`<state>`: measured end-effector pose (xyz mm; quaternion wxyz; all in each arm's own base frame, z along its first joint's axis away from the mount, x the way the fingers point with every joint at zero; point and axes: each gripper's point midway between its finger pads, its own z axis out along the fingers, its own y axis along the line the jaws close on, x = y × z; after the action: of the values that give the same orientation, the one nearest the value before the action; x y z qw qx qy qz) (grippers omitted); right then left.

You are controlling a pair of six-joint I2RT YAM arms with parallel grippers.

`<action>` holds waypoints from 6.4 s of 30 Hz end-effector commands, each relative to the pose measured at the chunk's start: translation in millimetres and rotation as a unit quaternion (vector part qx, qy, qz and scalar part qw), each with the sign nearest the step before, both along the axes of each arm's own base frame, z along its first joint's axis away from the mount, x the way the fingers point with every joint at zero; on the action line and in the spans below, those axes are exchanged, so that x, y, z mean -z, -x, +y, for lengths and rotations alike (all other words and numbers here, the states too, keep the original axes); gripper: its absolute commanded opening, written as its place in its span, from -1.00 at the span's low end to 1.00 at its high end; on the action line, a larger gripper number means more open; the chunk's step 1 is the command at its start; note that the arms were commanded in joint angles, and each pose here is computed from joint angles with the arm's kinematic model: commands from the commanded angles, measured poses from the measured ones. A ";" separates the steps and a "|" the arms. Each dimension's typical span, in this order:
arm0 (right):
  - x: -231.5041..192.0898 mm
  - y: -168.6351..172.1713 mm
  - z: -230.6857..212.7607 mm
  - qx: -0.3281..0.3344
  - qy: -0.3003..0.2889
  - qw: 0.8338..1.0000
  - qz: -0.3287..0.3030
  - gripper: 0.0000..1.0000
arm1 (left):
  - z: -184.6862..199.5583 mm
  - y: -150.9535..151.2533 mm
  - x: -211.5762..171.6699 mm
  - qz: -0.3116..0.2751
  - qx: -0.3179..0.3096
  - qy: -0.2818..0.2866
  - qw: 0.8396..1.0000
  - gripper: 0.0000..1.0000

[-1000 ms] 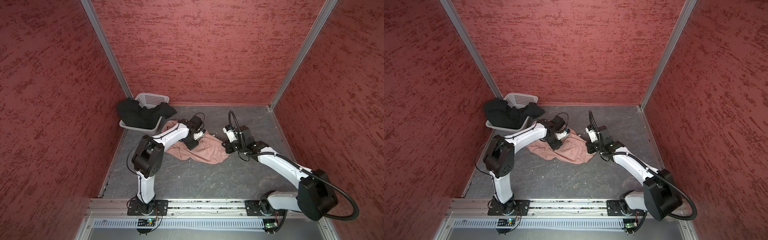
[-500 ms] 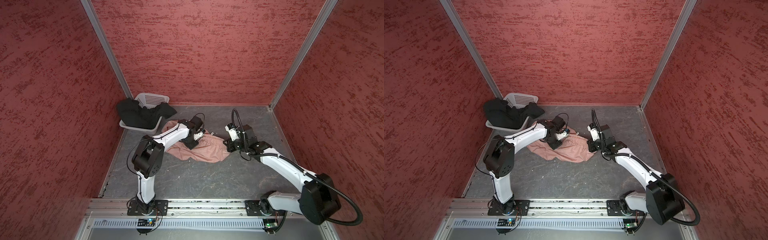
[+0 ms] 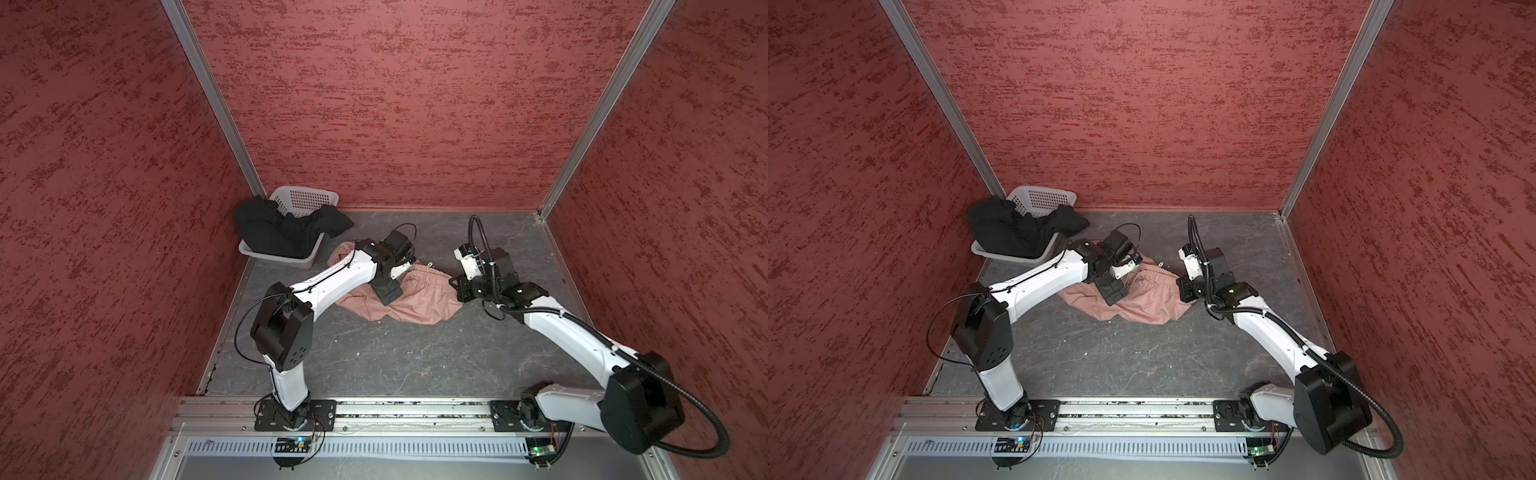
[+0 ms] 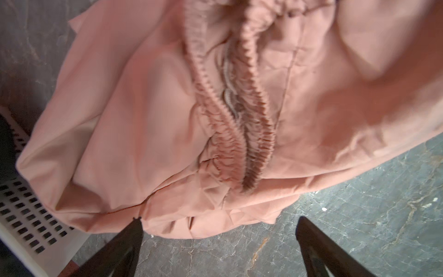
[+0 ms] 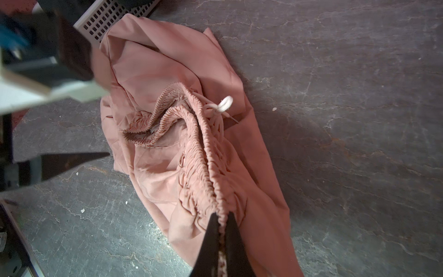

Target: Fold and stack the shorts

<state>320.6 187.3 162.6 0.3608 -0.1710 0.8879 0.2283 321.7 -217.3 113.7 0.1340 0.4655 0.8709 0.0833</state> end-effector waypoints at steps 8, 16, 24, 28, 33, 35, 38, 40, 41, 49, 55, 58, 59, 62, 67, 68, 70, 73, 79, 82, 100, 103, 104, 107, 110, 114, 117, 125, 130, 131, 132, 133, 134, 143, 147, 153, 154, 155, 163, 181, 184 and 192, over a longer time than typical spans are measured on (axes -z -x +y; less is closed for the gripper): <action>-23.4 -7.4 6.8 -0.013 -0.026 0.999 -0.036 -1.00 | -2.6 -8.3 31.5 -0.005 0.019 -0.030 0.999 0.70; -20.4 -3.8 5.8 -0.010 -0.031 0.999 -0.035 -1.00 | -6.1 -20.8 41.9 -0.010 0.013 -0.023 1.000 0.25; -18.5 -4.1 5.4 -0.009 -0.032 0.999 -0.034 -1.00 | 5.4 -21.8 35.0 0.003 -0.006 -0.020 1.000 0.13; -19.2 -4.5 5.3 -0.009 -0.031 0.999 -0.034 -1.00 | 18.9 -25.5 28.2 0.001 -0.022 -0.021 1.000 -0.05; -19.6 -5.5 5.1 -0.008 -0.032 0.999 -0.034 -1.00 | 8.0 -27.4 34.0 0.000 -0.015 -0.007 1.000 -0.66; -21.2 -5.6 5.7 -0.008 -0.035 0.999 -0.035 -1.00 | 3.1 -27.8 38.2 -0.006 -0.012 -0.006 1.000 -0.66; -22.7 -4.9 5.4 -0.008 -0.037 0.999 -0.037 -1.00 | 1.5 -30.1 42.3 -0.019 -0.013 -0.003 1.000 -0.62; -22.6 -3.5 5.4 -0.009 -0.036 0.999 -0.036 -1.00 | -1.4 -33.4 40.7 -0.029 -0.016 0.008 0.999 -0.44; -23.5 -3.5 5.0 -0.008 -0.036 0.999 -0.037 -1.00 | -3.6 -33.6 39.3 -0.030 -0.015 0.015 0.999 -0.25; -22.2 -5.8 -3.9 0.015 -0.027 0.999 -0.037 -1.00 | -7.2 -26.8 44.9 0.002 -0.011 0.021 1.000 -0.31; -39.1 -12.9 -19.3 0.039 -0.002 0.998 -0.055 -1.00 | -1.9 -52.3 8.7 -0.058 -0.024 0.021 0.998 -1.00; -61.5 -16.6 -30.8 0.051 0.009 0.996 -0.076 -1.00 | -3.9 -65.2 -36.9 -0.102 -0.026 0.027 0.994 -1.00; -70.5 -17.4 -34.7 0.056 0.012 0.995 -0.082 -1.00 | -3.3 -68.7 -55.4 -0.121 -0.027 0.028 0.992 -1.00; -98.8 -17.2 -47.2 0.071 0.018 0.992 -0.104 -1.00 | 2.9 -72.8 -105.8 -0.168 -0.035 0.028 0.985 -1.00; -159.8 -11.4 -66.6 0.097 0.021 0.982 -0.158 -1.00 | 22.4 -64.6 -179.3 -0.231 -0.061 0.030 0.971 -1.00; -173.7 -9.2 -70.4 0.104 0.022 0.980 -0.169 -1.00 | 26.6 -61.6 -194.1 -0.246 -0.066 0.031 0.966 -1.00; -199.4 -2.9 -76.9 0.113 0.021 0.975 -0.190 -1.00 | 33.1 -53.0 -219.4 -0.265 -0.073 0.038 0.961 -1.00; -232.9 10.0 -80.1 0.113 0.008 0.969 -0.217 -1.00 | 38.9 -36.0 -256.2 -0.297 -0.079 0.058 0.950 -1.00; -270.2 37.3 -79.9 0.098 -0.014 0.969 -0.226 -1.00 | 27.9 24.1 -295.8 -0.297 -0.031 0.118 0.947 -1.00; -274.6 40.6 -87.9 0.118 -0.005 0.971 -0.208 -1.00 | 42.5 40.5 -308.8 -0.295 -0.054 0.129 0.945 -1.00; -311.8 -172.4 -104.0 0.176 0.037 0.939 -0.294 -1.00 | 49.9 -171.3 -323.1 -0.420 -0.162 0.108 0.886 -1.00; -348.2 -182.1 -103.2 0.159 0.000 0.922 -0.352 -1.00 | 53.8 -175.0 -391.6 -0.523 -0.148 0.139 0.828 -1.00; -361.1 -180.7 -108.2 0.164 -0.005 0.915 -0.369 -1.00 | 53.0 -170.4 -413.0 -0.547 -0.136 0.152 0.812 -1.00; -388.5 -168.9 -123.7 0.172 -0.013 0.894 -0.414 -1.00 | 54.7 -158.7 -450.9 -0.590 -0.111 0.167 0.782 -1.00; -380.6 -155.0 -133.8 0.170 -0.015 0.886 -0.431 -1.00 | 58.3 -158.8 -436.6 -0.576 -0.113 0.147 0.796 -1.00; -339.1 -123.4 -143.5 0.170 -0.020 0.867 -0.469 -1.00 | 65.3 -157.5 -373.8 -0.540 -0.128 0.124 0.823 -1.00; -305.5 -99.2 -148.9 0.173 -0.007 0.862 -0.477 -1.00 | 80.1 -139.2 -327.1 -0.514 -0.154 0.114 0.836 -1.00; -177.2 -24.4 -154.8 0.227 -0.089 0.900 -0.361 -1.00 | 96.6 -55.6 -174.9 -0.367 -0.252 0.123 0.887 -1.00; -121.7 31.2 -143.3 0.233 -0.169 0.915 -0.282 -0.52 | 101.9 4.4 -98.0 -0.279 -0.306 0.076 0.907 -1.00; -120.0 39.1 -144.0 0.237 -0.167 0.917 -0.274 -0.25 | 104.5 14.3 -88.7 -0.266 -0.310 0.065 0.911 -1.00; -121.4 48.4 -144.4 0.240 -0.165 0.919 -0.266 0.02 | 108.8 24.5 -79.6 -0.248 -0.317 0.053 0.914 -0.92; -124.1 56.5 -143.8 0.241 -0.164 0.921 -0.258 0.14 | 113.3 33.6 -71.0 -0.232 -0.325 0.042 0.916 -0.43; -128.3 63.4 -142.3 0.238 -0.167 0.923 -0.254 0.19 | 115.4 41.3 -64.4 -0.217 -0.332 0.039 0.917 0.32; -122.8 56.8 -117.4 0.181 -0.175 0.954 -0.166 0.36 | 93.7 69.1 -123.7 -0.190 -0.325 0.148 0.915 0.99; -91.2 35.5 -106.4 0.168 -0.172 0.968 -0.069 0.42 | 103.8 68.4 -120.5 -0.184 -0.358 0.192 0.895 0.99; -49.3 -17.0 -101.0 0.167 -0.110 0.980 0.009 0.46 | 112.1 63.7 -71.7 -0.116 -0.446 0.268 0.846 0.99; -38.8 -26.3 -97.7 0.162 -0.098 0.981 0.030 0.46 | 112.5 63.4 -64.5 -0.108 -0.461 0.283 0.834 0.99; -30.2 -34.0 -94.8 0.158 -0.091 0.982 0.047 0.47 | 109.3 63.7 -56.8 -0.097 -0.469 0.302 0.824 0.99; 19.5 -70.1 -72.2 0.148 -0.074 0.983 0.085 0.31 | 105.0 42.4 -15.5 -0.078 -0.502 0.368 0.779 0.99; 135.3 -46.6 -51.3 0.188 -0.040 0.959 0.207 -0.28 | 130.8 21.0 -15.8 -0.118 -0.507 0.373 0.768 0.99; 148.4 -19.1 -59.0 0.224 -0.058 0.943 0.240 -0.32 | 129.2 16.7 -15.3 -0.117 -0.505 0.381 0.766 0.99; 110.7 47.9 -97.3 0.346 -0.119 0.908 0.205 -0.30 | 125.8 14.9 -10.1 -0.101 -0.495 0.367 0.781 0.99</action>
<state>279.2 108.7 35.7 0.2162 0.1698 0.9316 0.2377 301.0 -89.7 118.6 0.3164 -0.1387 0.9280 -0.1395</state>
